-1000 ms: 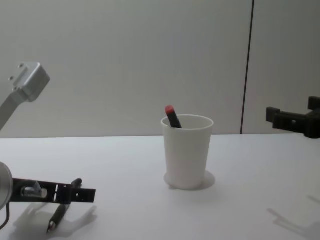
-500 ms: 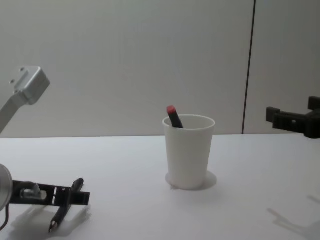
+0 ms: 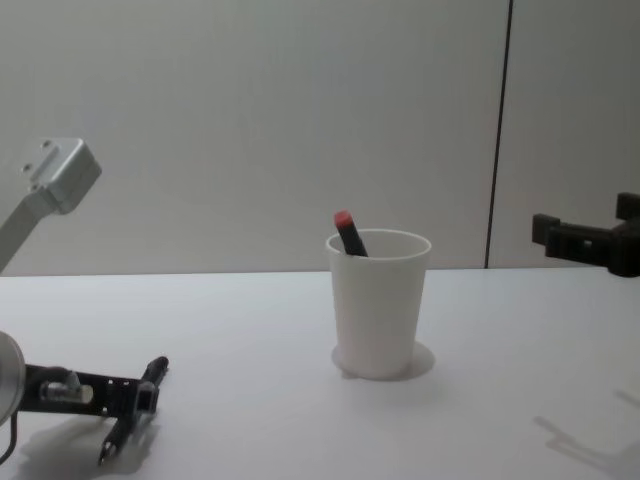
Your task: Place the pen into the pen holder.
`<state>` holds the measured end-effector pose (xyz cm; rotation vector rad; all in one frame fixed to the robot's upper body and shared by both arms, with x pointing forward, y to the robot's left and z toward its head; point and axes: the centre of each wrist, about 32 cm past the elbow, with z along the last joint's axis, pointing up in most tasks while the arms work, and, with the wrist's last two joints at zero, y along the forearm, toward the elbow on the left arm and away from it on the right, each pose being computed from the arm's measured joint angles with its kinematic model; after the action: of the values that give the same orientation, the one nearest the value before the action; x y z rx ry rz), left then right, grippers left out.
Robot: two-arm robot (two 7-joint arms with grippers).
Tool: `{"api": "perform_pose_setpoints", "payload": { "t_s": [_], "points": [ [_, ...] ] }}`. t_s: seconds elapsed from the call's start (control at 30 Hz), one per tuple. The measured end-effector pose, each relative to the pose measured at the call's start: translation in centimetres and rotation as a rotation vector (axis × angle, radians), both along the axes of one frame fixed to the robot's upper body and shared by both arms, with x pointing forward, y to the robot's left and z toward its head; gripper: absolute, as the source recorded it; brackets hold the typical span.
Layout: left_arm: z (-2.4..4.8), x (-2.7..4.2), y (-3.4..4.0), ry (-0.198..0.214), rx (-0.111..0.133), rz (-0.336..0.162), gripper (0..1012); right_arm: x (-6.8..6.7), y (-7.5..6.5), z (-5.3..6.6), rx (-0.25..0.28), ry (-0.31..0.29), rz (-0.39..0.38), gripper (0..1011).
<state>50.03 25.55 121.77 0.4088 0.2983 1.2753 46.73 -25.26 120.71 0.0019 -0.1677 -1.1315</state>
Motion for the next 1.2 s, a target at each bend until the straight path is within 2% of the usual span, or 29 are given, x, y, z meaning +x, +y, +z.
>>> {"api": "perform_pose_setpoints", "payload": {
  "t_s": [0.13, 0.27, 0.87, 1.1, 1.2],
  "points": [
    [-0.01, 0.0, -0.02, 0.003, 0.001, 0.001, 238, 0.0, 0.0, 0.0, 0.0, 0.0, 0.0, 1001],
    [-0.03, 0.0, -0.05, 0.005, 0.001, 0.001, 153, 0.0, 0.0, 0.0, 0.0, 0.0, 0.0, 1001],
    [-0.12, 0.02, -0.07, 0.006, 0.0, 0.002, 137, 0.0, 0.0, 0.0, 0.0, 0.0, 0.0, 1001],
    [-0.07, 0.01, 0.06, -0.034, -0.001, 0.013, 137, 0.0, 0.0, 0.0, 0.0, 0.0, 0.0, 1001],
    [0.07, -0.01, 0.15, -0.073, -0.002, 0.022, 137, 0.0, 0.0, 0.0, 0.0, 0.0, 0.0, 1001]
  ]
}}
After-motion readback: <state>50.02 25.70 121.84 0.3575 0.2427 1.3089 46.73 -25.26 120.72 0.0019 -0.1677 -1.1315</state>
